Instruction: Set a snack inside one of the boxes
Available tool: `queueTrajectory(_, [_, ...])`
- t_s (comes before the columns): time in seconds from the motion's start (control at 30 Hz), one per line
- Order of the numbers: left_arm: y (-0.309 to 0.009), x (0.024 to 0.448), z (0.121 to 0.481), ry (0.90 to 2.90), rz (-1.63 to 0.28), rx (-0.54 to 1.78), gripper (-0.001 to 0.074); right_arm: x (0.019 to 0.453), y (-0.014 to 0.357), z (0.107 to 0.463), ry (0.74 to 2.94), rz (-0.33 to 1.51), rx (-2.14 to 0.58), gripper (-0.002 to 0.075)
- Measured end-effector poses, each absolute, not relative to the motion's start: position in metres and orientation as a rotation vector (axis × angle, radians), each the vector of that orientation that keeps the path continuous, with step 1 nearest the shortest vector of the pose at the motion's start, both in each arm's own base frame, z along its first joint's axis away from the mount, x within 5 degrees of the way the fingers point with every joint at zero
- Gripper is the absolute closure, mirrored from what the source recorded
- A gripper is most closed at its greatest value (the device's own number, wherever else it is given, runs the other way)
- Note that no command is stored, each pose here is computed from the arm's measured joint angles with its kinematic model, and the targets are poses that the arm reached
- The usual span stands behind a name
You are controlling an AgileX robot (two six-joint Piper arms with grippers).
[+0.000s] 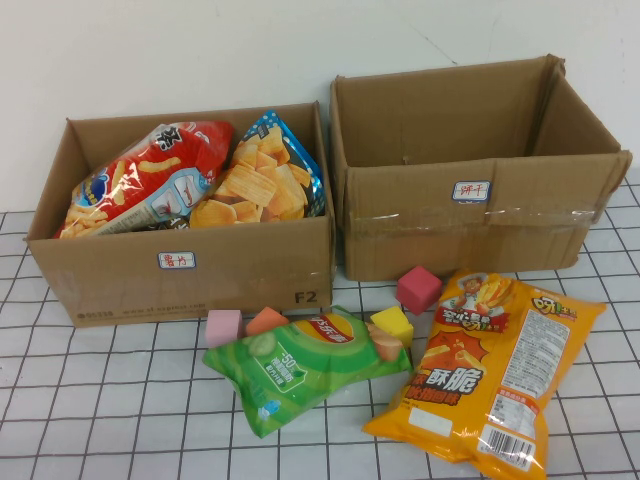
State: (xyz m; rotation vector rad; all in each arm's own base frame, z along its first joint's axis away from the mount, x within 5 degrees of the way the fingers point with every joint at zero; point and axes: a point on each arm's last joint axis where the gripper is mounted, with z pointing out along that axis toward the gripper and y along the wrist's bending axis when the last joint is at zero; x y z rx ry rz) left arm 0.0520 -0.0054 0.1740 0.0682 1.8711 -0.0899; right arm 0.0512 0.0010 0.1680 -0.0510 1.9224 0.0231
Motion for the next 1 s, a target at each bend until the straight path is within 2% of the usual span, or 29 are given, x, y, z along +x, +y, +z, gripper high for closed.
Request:
queueTrajectory(0.17, [-0.005,0.052,0.174,1.861,-0.073,0.079,0.0736,0.051,0.001,0.169,1.914,0.024,-0.051,0.0727])
queueTrajectory(0.23, [-0.005,0.054,0.178,1.794,-0.061,0.087,0.0736,0.054,0.002,0.173,1.845,0.031,-0.054,0.0727])
queueTrajectory(0.33, [-0.005,0.056,0.193,1.625,-0.075,0.076,0.0736,0.056,0.003,0.188,1.683,0.045,-0.058,0.0727])
queueTrajectory(0.5, [-0.006,0.051,0.229,1.225,-0.140,0.030,0.0736,0.055,0.005,0.214,1.384,0.048,-0.084,0.0727])
queueTrajectory(0.7, [-0.005,0.038,0.253,0.927,-0.164,0.023,0.0736,0.047,0.007,0.238,1.115,0.057,-0.092,0.0727])
queueTrajectory(0.8, [-0.005,0.034,0.259,0.849,-0.208,0.005,0.0736,0.045,0.007,0.241,1.069,0.087,-0.075,0.0727])
queueTrajectory(1.0, [-0.004,0.035,0.257,0.868,-0.237,-0.021,0.0736,0.046,0.007,0.240,1.086,0.112,-0.060,0.0727])
